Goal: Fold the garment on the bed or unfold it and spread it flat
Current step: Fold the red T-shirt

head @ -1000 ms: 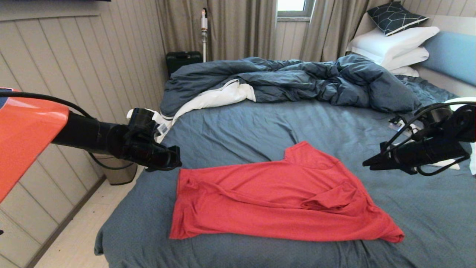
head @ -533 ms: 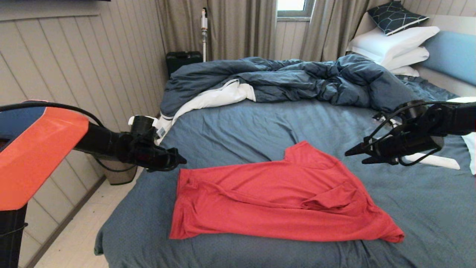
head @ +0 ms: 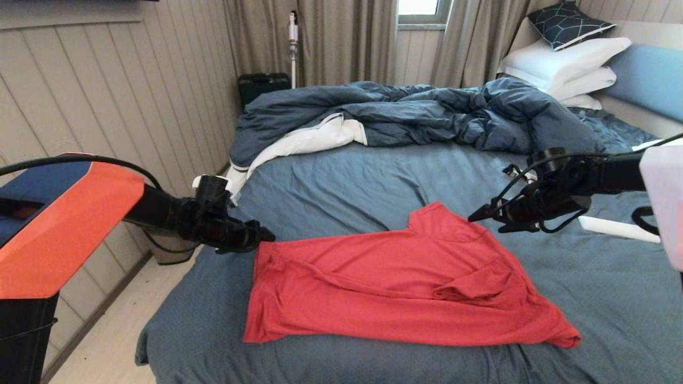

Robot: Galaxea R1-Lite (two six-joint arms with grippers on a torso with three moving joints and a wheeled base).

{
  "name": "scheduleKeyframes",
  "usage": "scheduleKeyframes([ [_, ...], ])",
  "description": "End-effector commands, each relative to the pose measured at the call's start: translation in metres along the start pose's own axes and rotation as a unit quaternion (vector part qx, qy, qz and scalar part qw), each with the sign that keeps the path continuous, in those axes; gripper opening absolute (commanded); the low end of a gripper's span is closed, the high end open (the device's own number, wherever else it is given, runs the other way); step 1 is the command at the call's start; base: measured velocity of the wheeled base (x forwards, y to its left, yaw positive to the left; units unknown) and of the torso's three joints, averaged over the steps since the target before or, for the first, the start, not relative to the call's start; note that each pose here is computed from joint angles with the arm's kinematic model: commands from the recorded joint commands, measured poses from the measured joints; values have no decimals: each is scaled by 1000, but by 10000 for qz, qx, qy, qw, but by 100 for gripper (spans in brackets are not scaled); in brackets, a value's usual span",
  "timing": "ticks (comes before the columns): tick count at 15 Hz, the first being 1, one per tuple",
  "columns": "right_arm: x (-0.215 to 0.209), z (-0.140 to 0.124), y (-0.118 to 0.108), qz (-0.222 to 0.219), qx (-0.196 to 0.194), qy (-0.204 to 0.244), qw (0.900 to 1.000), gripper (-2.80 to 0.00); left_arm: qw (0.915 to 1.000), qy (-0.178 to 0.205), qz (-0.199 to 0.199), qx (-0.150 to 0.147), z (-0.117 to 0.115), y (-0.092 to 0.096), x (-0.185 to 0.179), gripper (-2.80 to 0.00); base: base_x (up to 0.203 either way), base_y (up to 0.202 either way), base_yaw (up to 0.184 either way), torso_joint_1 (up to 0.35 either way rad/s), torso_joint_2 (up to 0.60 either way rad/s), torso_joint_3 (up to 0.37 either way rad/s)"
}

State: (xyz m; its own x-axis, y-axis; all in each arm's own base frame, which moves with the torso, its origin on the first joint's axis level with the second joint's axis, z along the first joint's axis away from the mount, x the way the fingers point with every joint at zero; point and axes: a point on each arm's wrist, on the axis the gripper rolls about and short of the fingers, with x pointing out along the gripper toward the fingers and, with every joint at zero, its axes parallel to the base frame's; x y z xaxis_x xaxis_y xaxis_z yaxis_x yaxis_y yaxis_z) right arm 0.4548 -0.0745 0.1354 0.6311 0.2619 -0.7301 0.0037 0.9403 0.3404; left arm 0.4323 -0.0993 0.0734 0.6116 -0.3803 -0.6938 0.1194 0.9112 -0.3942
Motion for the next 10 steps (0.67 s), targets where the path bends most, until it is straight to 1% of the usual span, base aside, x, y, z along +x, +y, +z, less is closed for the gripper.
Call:
scheduleKeyframes([
  [1,8,-1,0,27,-4,58,10000,0,10000,-44,-65,-7,1,1,4,0,0,0,0,0,0,0],
  [4,13,-1,-2,26,-1,75,10000,0,9999,58,-77,-29,-4,2,7,0,0,0,0,0,0,0],
  [6,13,-1,-3,17,5,68,10000,0,9997,181,-177,-29,-9,0,6,0,0,0,0,0,0,0],
  [7,14,-1,-4,14,1,41,10000,0,9994,249,-225,-2,-13,-4,6,0,0,0,0,0,0,0],
  [9,13,0,-4,10,-16,-1,10000,0,9992,270,-276,46,-15,-11,4,0,0,0,0,0,0,0],
  [10,15,0,-5,11,-11,-8,10000,0,9992,248,-295,64,-15,-13,3,-280,0,0,0,0,0,0],
])
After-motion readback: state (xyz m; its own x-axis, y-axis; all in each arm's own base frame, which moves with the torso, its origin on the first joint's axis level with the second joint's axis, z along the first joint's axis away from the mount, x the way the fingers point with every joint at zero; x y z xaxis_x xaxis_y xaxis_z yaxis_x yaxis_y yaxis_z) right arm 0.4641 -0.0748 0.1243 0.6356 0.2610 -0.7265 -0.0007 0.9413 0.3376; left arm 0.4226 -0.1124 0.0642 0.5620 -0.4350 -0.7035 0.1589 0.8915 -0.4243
